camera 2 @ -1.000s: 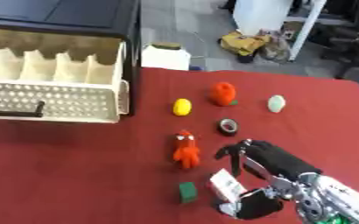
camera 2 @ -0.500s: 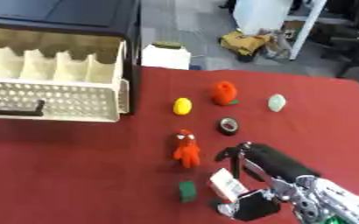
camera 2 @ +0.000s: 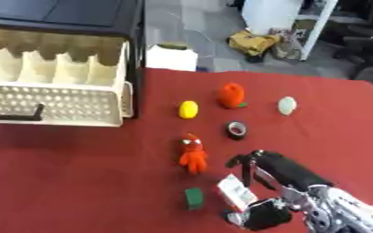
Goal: Pick up objects from table and place into drawer.
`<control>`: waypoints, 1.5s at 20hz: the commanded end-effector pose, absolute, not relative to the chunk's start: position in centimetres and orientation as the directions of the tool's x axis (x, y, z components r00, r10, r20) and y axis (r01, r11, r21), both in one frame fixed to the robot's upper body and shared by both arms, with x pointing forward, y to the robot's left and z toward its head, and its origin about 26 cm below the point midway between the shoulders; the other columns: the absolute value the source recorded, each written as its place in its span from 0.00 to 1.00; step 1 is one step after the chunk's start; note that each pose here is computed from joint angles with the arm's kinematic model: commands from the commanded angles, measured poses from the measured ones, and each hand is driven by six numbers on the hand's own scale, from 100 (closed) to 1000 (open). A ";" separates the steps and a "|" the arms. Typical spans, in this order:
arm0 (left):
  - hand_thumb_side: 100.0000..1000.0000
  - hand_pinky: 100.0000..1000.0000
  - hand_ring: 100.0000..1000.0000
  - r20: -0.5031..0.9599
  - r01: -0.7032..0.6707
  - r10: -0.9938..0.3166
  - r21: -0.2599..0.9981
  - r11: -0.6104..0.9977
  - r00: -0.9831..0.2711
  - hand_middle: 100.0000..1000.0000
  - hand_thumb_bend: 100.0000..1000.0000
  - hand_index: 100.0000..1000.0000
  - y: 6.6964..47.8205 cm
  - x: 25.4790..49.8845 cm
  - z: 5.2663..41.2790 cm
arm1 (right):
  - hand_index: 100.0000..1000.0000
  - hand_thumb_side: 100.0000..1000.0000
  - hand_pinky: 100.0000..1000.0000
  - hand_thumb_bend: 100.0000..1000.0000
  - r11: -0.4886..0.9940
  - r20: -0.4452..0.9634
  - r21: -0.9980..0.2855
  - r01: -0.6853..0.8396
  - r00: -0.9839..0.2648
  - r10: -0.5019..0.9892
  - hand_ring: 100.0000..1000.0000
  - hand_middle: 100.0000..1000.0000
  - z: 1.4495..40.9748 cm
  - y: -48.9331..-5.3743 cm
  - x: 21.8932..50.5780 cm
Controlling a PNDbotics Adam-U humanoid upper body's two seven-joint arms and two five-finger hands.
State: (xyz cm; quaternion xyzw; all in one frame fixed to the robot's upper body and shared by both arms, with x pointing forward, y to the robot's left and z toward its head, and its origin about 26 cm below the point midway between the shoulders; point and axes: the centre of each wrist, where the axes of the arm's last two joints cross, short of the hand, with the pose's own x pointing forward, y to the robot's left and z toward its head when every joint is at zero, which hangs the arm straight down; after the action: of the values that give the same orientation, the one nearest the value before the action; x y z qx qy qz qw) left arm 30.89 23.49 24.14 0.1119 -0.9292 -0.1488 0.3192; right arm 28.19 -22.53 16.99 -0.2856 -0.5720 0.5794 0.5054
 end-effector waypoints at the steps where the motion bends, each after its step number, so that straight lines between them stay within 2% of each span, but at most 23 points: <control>1: 1.00 0.03 0.00 0.540 -0.113 -0.301 0.354 0.928 -0.786 0.00 0.02 0.73 23.4 30.7 24.7 | 0.84 0.31 0.71 0.41 0.167 0.234 -0.959 -0.231 -0.306 0.923 0.80 0.42 17.8 -23.1 28.2; 8: 1.00 0.04 0.00 0.538 -0.110 -0.299 0.355 0.928 -0.788 0.00 0.02 0.73 23.4 30.7 24.6 | 0.84 0.32 0.71 0.39 0.190 0.262 -0.946 -0.264 -0.272 0.926 0.80 0.42 17.6 -23.2 28.1; 17: 1.00 0.04 0.00 0.535 -0.107 -0.296 0.356 0.928 -0.791 0.00 0.02 0.72 23.3 30.7 24.6 | 0.82 0.28 0.70 0.42 0.202 0.283 -0.931 -0.304 -0.251 0.926 0.79 0.41 17.4 -23.3 28.1; 30: 1.00 0.04 0.00 0.535 -0.105 -0.295 0.356 0.928 -0.791 0.00 0.02 0.72 23.3 30.7 24.5 | 0.82 0.30 0.70 0.39 0.213 0.277 -0.934 -0.288 -0.204 0.939 0.79 0.41 17.1 -23.6 28.2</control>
State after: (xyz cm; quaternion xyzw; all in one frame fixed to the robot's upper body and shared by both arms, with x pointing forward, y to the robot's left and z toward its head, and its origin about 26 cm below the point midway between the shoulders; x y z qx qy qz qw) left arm 30.89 23.24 23.99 0.1062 -0.9301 -0.1533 0.3165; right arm 28.04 -23.16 16.47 -0.2832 -0.5426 0.5575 0.5609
